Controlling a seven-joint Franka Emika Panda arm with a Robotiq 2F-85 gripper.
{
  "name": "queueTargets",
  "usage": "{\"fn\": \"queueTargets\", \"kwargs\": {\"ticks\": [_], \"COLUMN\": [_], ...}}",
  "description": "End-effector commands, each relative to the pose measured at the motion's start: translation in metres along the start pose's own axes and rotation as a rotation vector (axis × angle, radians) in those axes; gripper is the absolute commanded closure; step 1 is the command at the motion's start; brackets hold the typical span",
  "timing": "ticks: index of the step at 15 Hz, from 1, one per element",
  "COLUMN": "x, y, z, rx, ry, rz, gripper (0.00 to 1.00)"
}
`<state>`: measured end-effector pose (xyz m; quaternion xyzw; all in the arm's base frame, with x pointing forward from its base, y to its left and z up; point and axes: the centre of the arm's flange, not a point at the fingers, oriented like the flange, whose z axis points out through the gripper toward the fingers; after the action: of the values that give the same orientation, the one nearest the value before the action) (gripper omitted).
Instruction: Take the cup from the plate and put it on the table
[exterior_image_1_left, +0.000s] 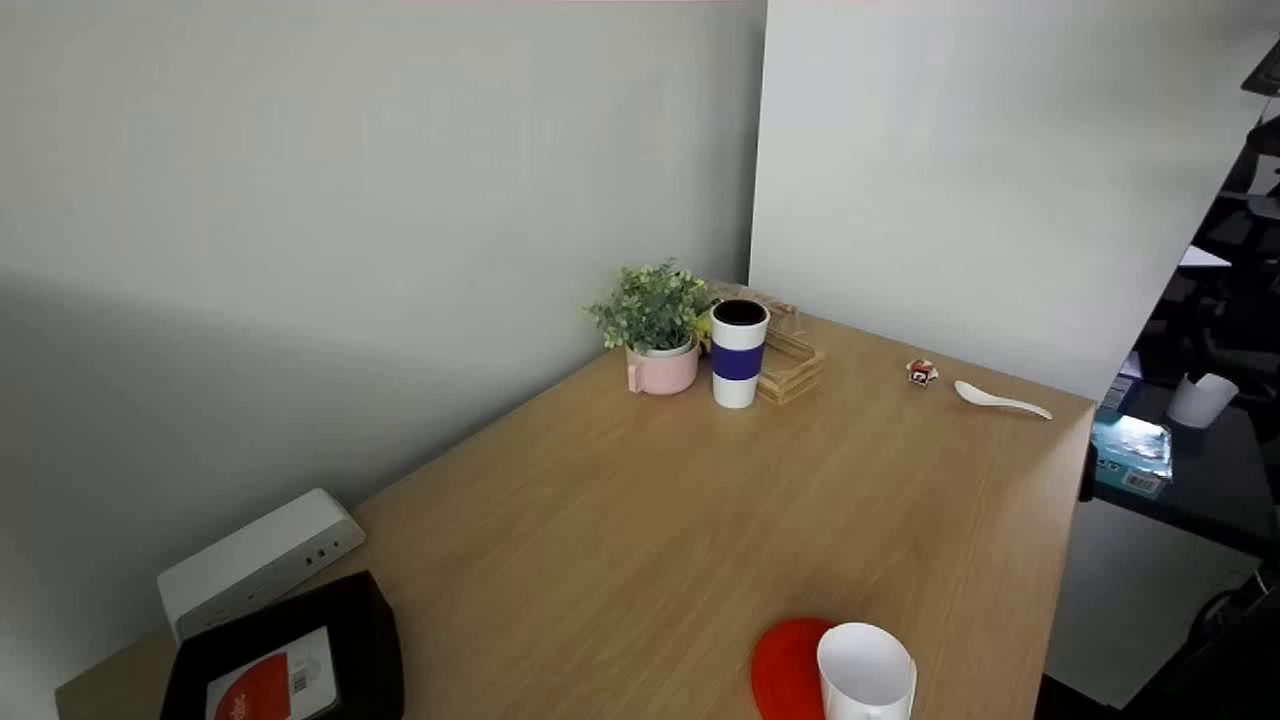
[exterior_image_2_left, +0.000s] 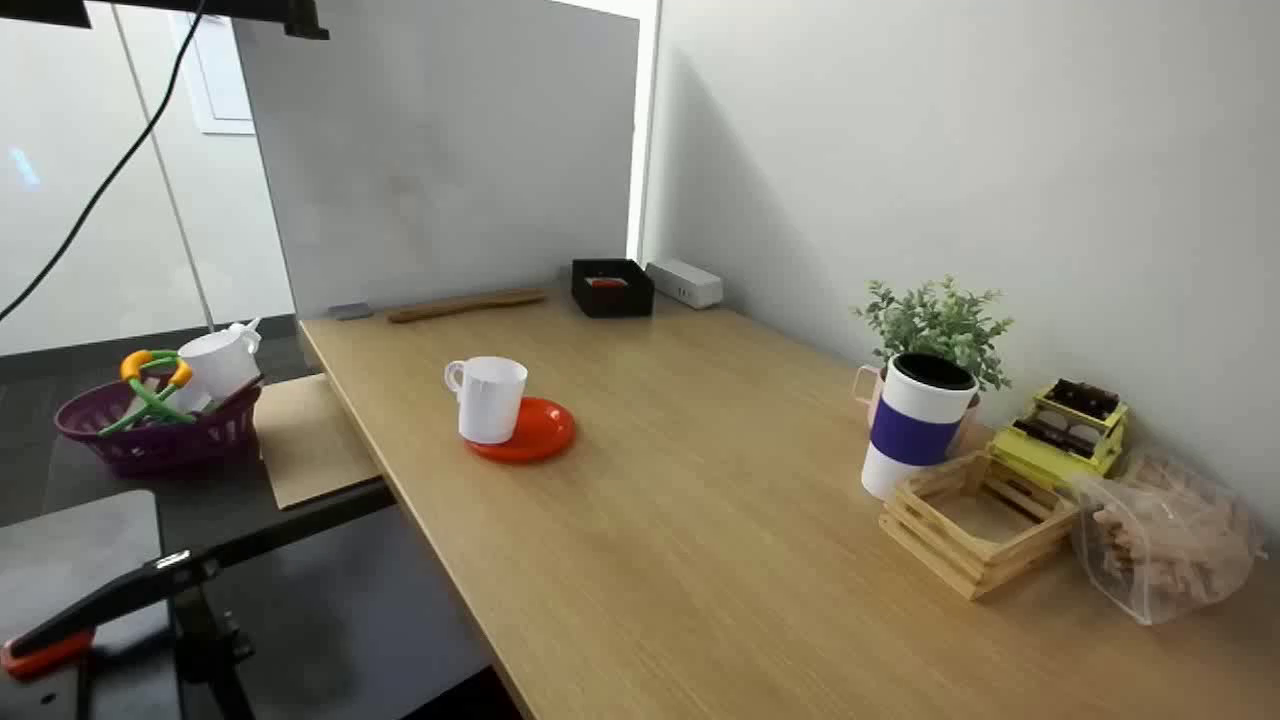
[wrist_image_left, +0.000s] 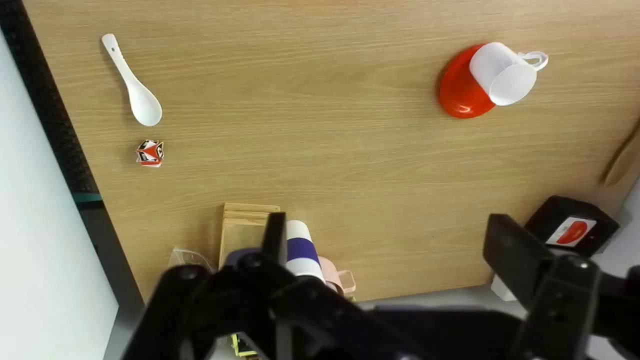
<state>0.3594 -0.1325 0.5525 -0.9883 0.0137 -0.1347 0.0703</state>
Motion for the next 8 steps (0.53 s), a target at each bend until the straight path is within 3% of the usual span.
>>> {"fn": "queueTargets", "kwargs": {"ticks": [1, 8], "x": [0.0000, 0.0032], "y": [0.0000, -0.0004], "z": [0.0000, 0.0010], "rx": [0.000, 0.003], "ry": [0.000, -0.003], "rz": [0.000, -0.004], "gripper": [0.00, 0.00]}}
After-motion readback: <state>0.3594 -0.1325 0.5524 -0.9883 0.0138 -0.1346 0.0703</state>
